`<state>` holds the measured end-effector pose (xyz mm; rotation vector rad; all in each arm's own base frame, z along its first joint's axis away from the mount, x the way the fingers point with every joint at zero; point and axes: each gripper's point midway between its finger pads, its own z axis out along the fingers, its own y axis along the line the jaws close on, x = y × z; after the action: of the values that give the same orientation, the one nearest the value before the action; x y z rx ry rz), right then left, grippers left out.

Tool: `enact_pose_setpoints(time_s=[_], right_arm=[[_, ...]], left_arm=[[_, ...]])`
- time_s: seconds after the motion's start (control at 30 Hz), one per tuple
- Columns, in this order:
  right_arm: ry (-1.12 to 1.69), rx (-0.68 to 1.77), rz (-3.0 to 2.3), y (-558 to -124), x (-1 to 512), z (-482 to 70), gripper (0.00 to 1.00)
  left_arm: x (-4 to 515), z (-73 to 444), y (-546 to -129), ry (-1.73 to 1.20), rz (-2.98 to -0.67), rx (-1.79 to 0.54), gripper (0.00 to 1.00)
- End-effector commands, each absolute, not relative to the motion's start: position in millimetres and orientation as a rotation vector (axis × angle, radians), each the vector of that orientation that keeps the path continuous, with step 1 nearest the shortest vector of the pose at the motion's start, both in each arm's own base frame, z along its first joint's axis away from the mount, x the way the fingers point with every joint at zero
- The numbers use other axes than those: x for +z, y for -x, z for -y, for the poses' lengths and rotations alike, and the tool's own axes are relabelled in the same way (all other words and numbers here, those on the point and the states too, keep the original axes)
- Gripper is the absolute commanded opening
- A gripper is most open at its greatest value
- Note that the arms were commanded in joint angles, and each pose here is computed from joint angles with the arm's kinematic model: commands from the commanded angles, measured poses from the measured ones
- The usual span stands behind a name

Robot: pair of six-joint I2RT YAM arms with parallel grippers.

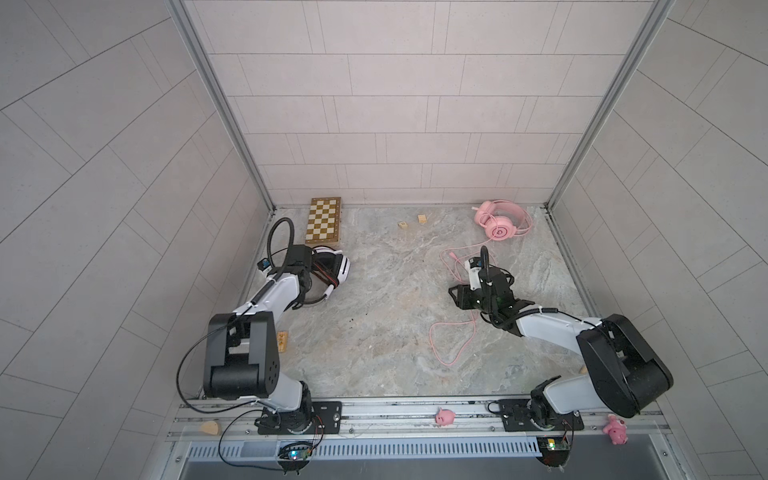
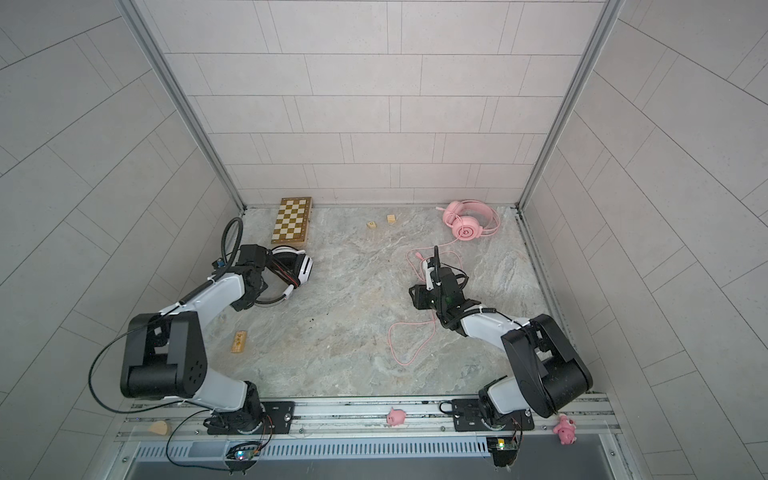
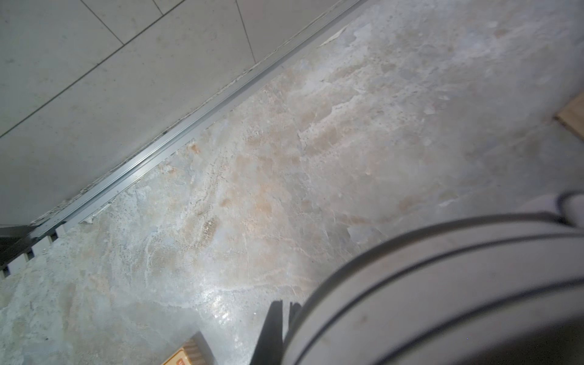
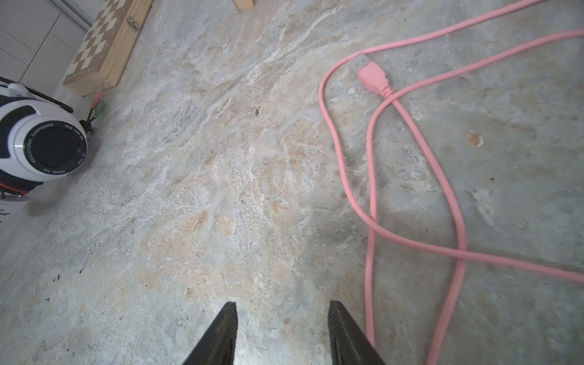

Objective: Wrap the headphones

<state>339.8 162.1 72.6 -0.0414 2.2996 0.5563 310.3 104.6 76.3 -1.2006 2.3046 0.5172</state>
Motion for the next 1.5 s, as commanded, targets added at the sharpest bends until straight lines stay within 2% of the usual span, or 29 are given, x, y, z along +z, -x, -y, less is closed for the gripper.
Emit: enact_pose_setpoints(time_s=[0.0,0.1,0.27,0.37,0.5,0.73,0.8,0.9,1.07,1.27,1.47], right_arm=[[0.041,0.558,-2.297,-344,77,-165,0.48],[0.041,0.557,-2.297,-344,77,-165,0.48],[0.02,0.527,-2.26,-341,87,-157,0.48],[0.029,0.506,-2.217,-340,93,-152,0.48],[0.028,0.51,-2.225,-341,91,-153,0.48],[0.037,0.563,-2.219,-341,95,-161,0.48],[0.055,0.596,-2.193,-340,98,-165,0.48],[0.065,0.583,-2.165,-341,97,-162,0.48],[0.036,0.474,-2.207,-343,90,-146,0.48],[-0.141,0.373,-2.205,-356,122,-97,0.49],[-0.538,0.302,-2.193,-390,145,-14,0.51]], left_arm=[[92,-108,-316,1.256,-2.267,0.53,0.0],[89,-109,-313,1.267,-2.259,0.532,0.03],[89,-111,-304,1.278,-2.294,0.596,0.18],[89,-110,-303,1.274,-2.296,0.57,0.42],[99,-113,-298,1.272,-2.29,0.605,0.59],[132,-112,-305,1.165,-2.281,0.575,0.59],[140,-100,-320,1.054,-2.316,0.463,0.6],[152,-61,-351,0.824,-2.381,0.178,0.6],[185,-10,-384,0.553,-2.378,0.048,0.61],[210,47,-414,0.435,-2.359,-0.083,0.62],[194,75,-415,0.369,-2.422,-0.193,0.62]])
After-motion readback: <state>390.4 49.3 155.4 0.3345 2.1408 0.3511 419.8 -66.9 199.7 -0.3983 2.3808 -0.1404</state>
